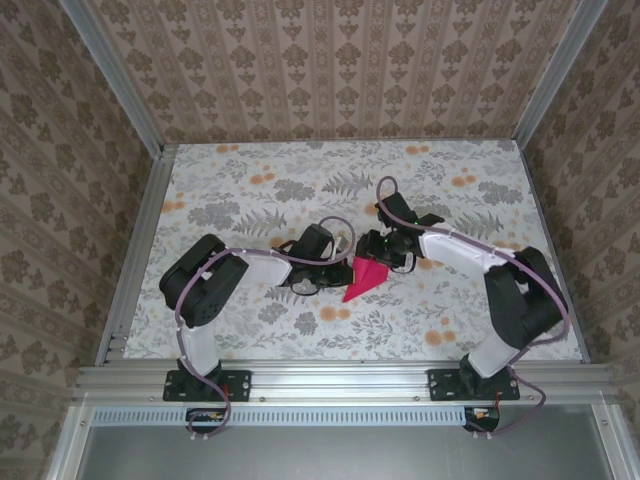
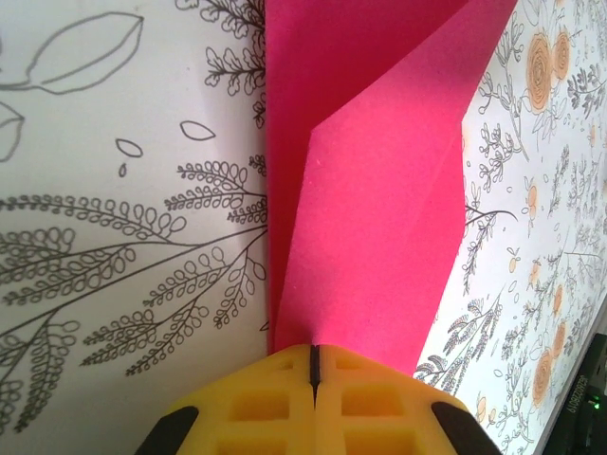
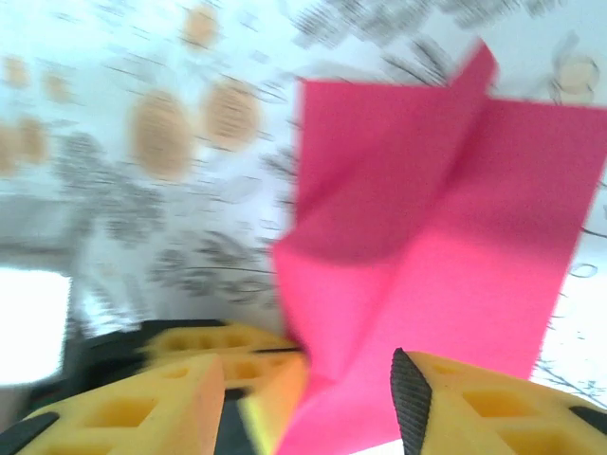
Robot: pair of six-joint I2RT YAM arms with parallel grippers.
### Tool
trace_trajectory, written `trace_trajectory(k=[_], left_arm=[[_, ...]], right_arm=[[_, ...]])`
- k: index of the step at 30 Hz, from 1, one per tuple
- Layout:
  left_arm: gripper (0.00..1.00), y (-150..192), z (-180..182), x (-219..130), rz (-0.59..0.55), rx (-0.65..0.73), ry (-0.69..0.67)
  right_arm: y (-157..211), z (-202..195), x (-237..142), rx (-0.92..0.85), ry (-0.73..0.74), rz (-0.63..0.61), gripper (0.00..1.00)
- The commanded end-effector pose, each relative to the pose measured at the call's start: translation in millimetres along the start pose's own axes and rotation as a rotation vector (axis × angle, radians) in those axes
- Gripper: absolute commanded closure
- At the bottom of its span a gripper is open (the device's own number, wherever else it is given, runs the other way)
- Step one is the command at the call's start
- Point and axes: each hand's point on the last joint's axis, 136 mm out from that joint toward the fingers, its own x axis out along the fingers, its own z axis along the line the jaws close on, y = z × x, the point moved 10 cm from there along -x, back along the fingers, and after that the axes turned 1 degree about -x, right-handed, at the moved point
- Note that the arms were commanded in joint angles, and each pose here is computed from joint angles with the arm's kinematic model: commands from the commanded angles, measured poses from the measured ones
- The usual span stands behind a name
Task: Fold a paper plane with a square sheet of paper (pick it up from the middle)
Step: Fourth fold the wing at the center of the table.
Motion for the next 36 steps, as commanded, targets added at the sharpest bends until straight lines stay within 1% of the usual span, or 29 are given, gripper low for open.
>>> trace_trajectory(k=[1, 3, 6, 8, 11, 16, 21, 25, 28, 36], left_arm=[[0.95, 26, 27, 8, 0.123, -0.055, -0.161], [0.95, 25, 26, 8, 0.125, -0.051, -0.162], [0.96, 25, 25, 9, 0.129, -0.047, -0.170], [0.97, 25, 25, 9, 0.130, -0.046, -0.173], [0.98, 25, 25, 9, 0.129, -0.050, -0.180], [0.98, 27, 26, 9, 0.132, -0.054, -0.189], [0.99, 28, 26, 9, 0.135, -0.057, -0.194], [0.99, 29, 27, 8, 0.139, -0.059, -0.197], [0.99, 30, 27, 9, 0.142, -0.057, -0.196], [1.00, 31, 26, 8, 0.153, -0.051, -0.196]], right_arm=[[4, 2, 0, -0.042, -0.086, 0.004, 0.57], [7, -1, 10, -0.033, -0.109, 0.039, 0.68], [12, -6, 25, -0.010, -0.127, 0.075, 0.82], [14, -8, 33, -0.003, -0.137, 0.089, 0.88], [18, -14, 43, 0.008, -0.128, 0.117, 0.91], [27, -24, 58, 0.028, -0.105, 0.164, 0.93], [31, -38, 67, 0.036, -0.036, 0.173, 0.94], [30, -49, 71, 0.048, -0.009, 0.169, 0.94], [27, -53, 72, 0.057, -0.013, 0.162, 0.94], [11, -50, 62, 0.053, -0.079, 0.116, 0.92]])
